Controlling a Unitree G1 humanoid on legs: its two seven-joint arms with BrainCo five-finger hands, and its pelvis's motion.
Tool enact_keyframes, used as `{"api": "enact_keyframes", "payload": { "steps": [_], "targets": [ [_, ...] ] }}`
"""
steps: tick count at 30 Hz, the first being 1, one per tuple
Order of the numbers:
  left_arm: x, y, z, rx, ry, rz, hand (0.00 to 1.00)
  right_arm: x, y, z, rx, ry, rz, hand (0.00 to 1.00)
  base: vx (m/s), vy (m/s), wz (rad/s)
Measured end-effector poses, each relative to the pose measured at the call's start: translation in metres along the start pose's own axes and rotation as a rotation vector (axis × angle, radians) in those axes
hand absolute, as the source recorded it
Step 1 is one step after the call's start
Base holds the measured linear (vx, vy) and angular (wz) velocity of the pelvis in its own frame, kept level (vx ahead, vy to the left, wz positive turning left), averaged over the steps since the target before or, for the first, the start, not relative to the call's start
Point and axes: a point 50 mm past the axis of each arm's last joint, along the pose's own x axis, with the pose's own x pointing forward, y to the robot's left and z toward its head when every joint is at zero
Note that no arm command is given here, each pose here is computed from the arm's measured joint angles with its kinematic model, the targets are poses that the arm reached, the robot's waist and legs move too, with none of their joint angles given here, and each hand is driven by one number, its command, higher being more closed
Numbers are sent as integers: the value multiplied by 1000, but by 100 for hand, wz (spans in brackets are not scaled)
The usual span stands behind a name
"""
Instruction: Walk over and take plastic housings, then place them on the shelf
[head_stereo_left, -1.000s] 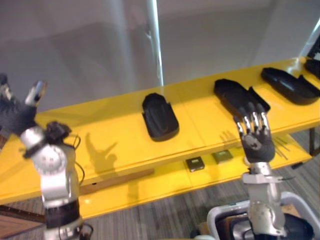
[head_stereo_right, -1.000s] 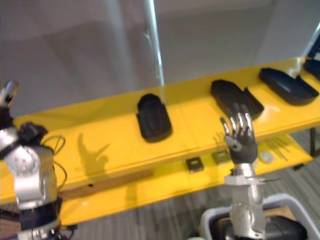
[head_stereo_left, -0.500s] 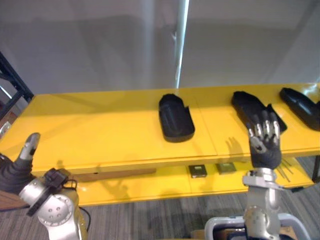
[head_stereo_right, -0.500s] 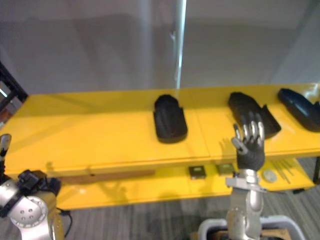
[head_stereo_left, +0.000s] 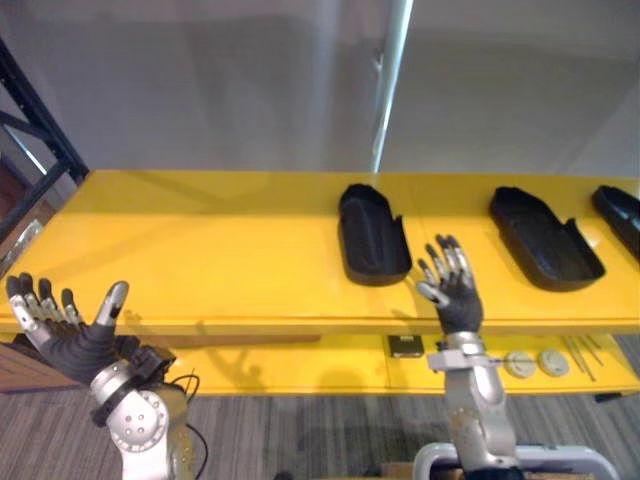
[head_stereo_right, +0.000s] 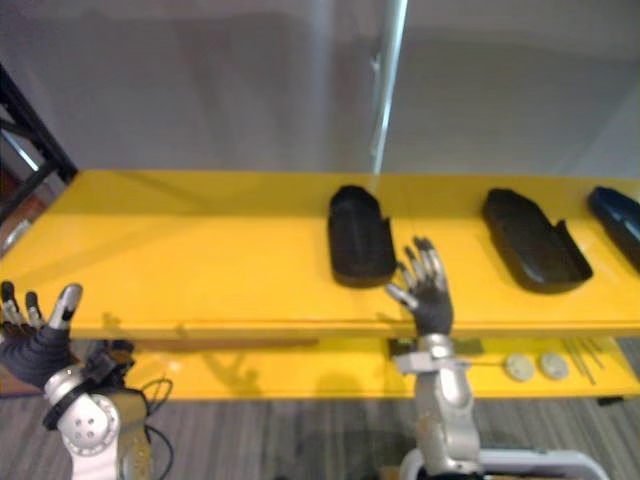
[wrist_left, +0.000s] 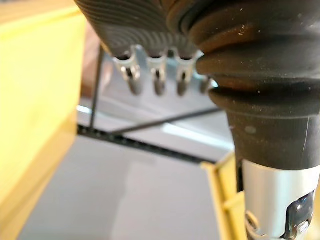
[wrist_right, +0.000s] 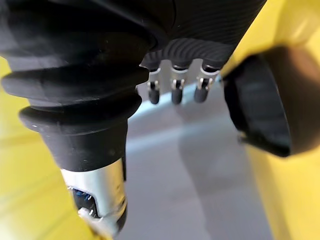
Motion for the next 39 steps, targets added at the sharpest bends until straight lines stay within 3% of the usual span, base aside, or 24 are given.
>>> {"api": "enact_keyframes", "payload": {
  "steps": [9, 22, 39],
  "targets": [
    [-1, 4, -13, 57, 72, 0, 0, 1, 11, -12, -106, 94, 18, 100, -3, 4, 3],
    [-10, 23, -16, 121, 104, 41, 0, -27, 22, -44, -55, 317, -10, 100, 0, 0, 0],
    [-9, 21, -15, 110, 98, 38, 0, -20, -3, -63, -134, 392, -187, 100, -8, -2, 5]
  ]
}}
